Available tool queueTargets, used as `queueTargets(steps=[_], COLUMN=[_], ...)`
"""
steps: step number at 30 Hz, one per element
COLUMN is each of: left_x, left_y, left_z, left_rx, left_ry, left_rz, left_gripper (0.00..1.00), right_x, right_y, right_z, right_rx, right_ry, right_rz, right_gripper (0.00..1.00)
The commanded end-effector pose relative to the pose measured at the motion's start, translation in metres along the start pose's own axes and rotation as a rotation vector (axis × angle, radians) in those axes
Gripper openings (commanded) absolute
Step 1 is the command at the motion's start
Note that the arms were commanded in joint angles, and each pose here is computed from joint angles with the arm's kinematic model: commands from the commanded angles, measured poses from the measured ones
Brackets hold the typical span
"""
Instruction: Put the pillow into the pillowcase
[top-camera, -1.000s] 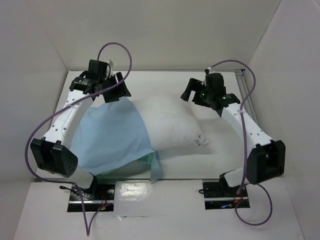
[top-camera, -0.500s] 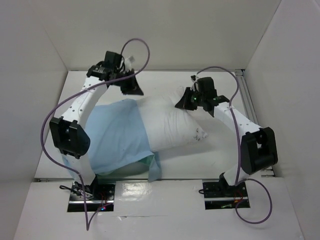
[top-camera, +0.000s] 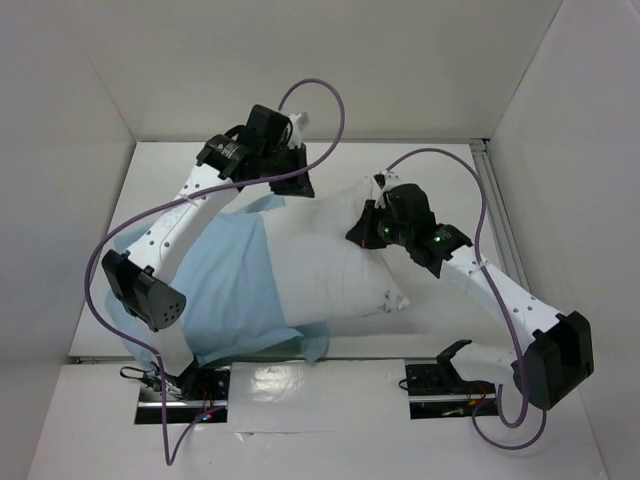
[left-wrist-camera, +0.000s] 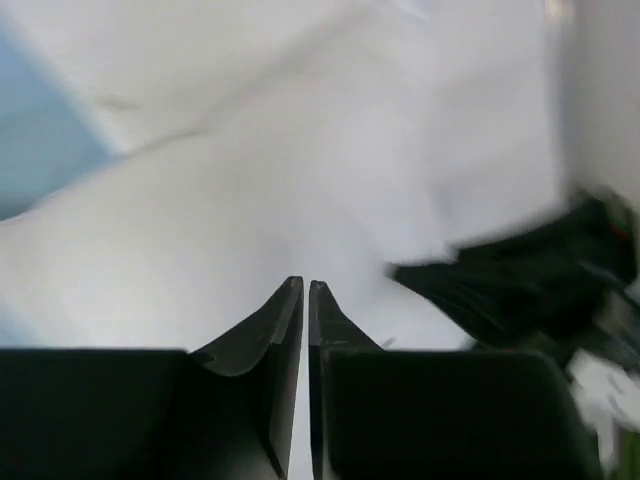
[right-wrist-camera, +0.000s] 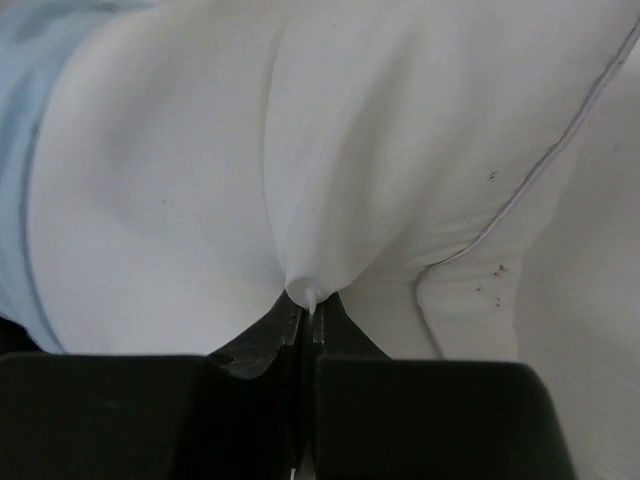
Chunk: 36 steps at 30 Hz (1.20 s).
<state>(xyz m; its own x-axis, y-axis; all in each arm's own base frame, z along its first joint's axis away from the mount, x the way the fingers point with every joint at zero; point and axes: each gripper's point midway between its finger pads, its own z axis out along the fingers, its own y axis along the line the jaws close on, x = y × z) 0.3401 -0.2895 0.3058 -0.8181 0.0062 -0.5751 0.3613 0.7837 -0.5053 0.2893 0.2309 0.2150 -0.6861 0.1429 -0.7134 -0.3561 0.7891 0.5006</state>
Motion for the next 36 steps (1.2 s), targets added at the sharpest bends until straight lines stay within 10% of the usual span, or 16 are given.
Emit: queueTargets(steps=[1,4,13,21,31,36], left_x=[-0.014,-0.014,0.023,0.064,0.026,0.012], left_y=[0.110,0.135,0.158,0.173,0.182,0.159], left_z=[-0.018,-0.026,-0.019,-0.004,-0.031,-0.026], left_rx=[-0.525,-0.618,-0.699,-0.717,-0.774,-0.646], left_ry=[-0.136,-0.165,-0.027,0.156,0.018,-0.002], left_rz=[-0.122,-0.166,-0.135,-0.124,-0.142,-0.123], left_gripper=[0.25,0.69,0.73,0.63,0.02,0.00], right_x=[0.026,0.027,0.030,0.035,0.037,0.039], right_y=[-0.005,-0.007,-0.017,-0.024,-0.026,-0.028], right_z=[0.001,-0.001,0.002,0.006,0.008,0.010], right_rx=[0.033,0.054,0.096,0.127,0.131,0.135], right_ry=[0.050,0.045,0.057,0.073,0.081,0.090], right_rz=[0.017,0.001,-0.023,-0.021,-0.020,-0.028], right_gripper=[0.00,0.00,0.00,0.00,0.00,0.00])
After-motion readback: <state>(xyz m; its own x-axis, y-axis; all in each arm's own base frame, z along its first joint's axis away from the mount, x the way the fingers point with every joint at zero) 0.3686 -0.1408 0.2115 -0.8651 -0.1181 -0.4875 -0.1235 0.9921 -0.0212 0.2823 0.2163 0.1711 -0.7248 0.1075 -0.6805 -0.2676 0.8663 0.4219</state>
